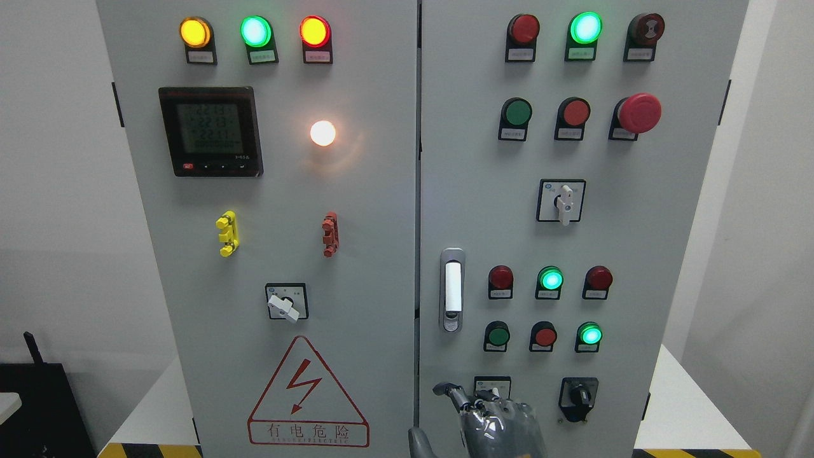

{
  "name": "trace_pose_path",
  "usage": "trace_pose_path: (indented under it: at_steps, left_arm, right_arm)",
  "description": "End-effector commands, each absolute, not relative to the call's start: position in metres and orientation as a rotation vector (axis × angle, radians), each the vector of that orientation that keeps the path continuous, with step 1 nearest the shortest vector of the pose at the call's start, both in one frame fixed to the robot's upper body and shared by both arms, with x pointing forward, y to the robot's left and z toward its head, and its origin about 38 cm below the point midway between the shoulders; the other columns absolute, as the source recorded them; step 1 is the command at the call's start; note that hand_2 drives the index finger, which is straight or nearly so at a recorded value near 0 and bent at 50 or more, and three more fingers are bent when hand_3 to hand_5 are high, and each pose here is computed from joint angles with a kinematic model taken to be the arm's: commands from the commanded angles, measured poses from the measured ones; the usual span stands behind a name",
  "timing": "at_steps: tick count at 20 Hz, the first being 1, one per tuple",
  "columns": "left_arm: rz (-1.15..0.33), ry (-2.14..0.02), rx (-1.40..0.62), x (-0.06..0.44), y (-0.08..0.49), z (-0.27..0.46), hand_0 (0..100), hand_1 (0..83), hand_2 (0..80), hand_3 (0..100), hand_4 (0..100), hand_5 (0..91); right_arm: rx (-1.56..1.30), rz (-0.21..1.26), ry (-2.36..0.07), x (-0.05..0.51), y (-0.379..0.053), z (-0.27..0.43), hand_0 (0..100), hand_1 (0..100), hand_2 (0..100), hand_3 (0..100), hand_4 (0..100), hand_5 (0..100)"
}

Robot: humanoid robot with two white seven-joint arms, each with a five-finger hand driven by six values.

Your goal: Release door handle

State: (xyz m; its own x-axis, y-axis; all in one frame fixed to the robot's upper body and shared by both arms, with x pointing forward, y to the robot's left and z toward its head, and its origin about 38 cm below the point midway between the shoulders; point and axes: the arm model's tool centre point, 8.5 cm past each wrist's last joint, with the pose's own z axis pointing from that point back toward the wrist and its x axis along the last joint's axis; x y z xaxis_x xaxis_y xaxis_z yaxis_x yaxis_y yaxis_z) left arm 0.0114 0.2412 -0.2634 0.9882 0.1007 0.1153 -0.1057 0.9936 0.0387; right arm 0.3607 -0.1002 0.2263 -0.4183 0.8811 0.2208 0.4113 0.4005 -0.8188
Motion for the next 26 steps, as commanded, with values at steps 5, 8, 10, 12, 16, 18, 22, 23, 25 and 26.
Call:
trace_pose_path:
  at_steps: [5,8,10,12,16,18,22,23,25,26]
  left_arm:
    - [0.105,-0.112,0.043,0.001,0.24,-0.264,12,38.9,0.0,0,0,0.0]
    - [0.105,-0.112,0.043,0.001,0.24,-0.264,12,38.9,0.0,0,0,0.0]
    - [0.105,-0.112,0.043,0.001,0.24,-0.264,12,38.9,0.0,0,0,0.0]
    - [0.104,-0.112,0.043,0.001,0.24,-0.264,12,38.9,0.0,0,0,0.0]
    - [0.105,-0.112,0.043,0.001,0.24,-0.264,12,38.9,0.0,0,0,0.0]
    - [0.105,-0.112,0.043,0.001,0.24,-0.264,12,38.9,0.0,0,0,0.0]
    - [0.105,-0.112,0.043,0.001,0.24,-0.264,12,38.9,0.0,0,0,0.0]
    - [0.104,-0.112,0.043,0.001,0.24,-0.264,12,38.9,0.0,0,0,0.0]
    - [0.105,-0.112,0.043,0.001,0.24,-0.264,12,38.9,0.0,0,0,0.0]
    - [0.106,-0.111,0.043,0.001,0.24,-0.264,12,38.9,0.0,0,0,0.0]
  right_arm:
    - [-1.042,0.861,-2.016,0.357,-0.109,0.221,26,0,100,100,96,95]
    - [-1.04,0.859,-2.014,0.357,-0.109,0.221,26,0,100,100,96,96]
    - [-1.041,0.862,-2.014,0.357,-0.109,0.221,27,0,100,100,100,96]
    - [-1.043,0.865,-2.012,0.357,-0.11,0.22,28,0,100,100,100,96]
    - [-1.051,0.862,-2.01,0.357,-0.112,0.222,30,0,100,100,100,97]
    - [-1.059,0.862,-2.008,0.357,-0.115,0.222,31,0,100,100,100,97]
    - [-1.088,0.874,-2.008,0.357,-0.121,0.225,31,0,100,100,100,97]
    - [-1.1,0.876,-2.008,0.357,-0.122,0.227,31,0,100,100,100,97]
    - [-1.123,0.887,-2.012,0.356,-0.126,0.23,32,0,100,100,100,97]
    - [-1.142,0.894,-2.015,0.354,-0.127,0.232,32,0,100,100,100,97]
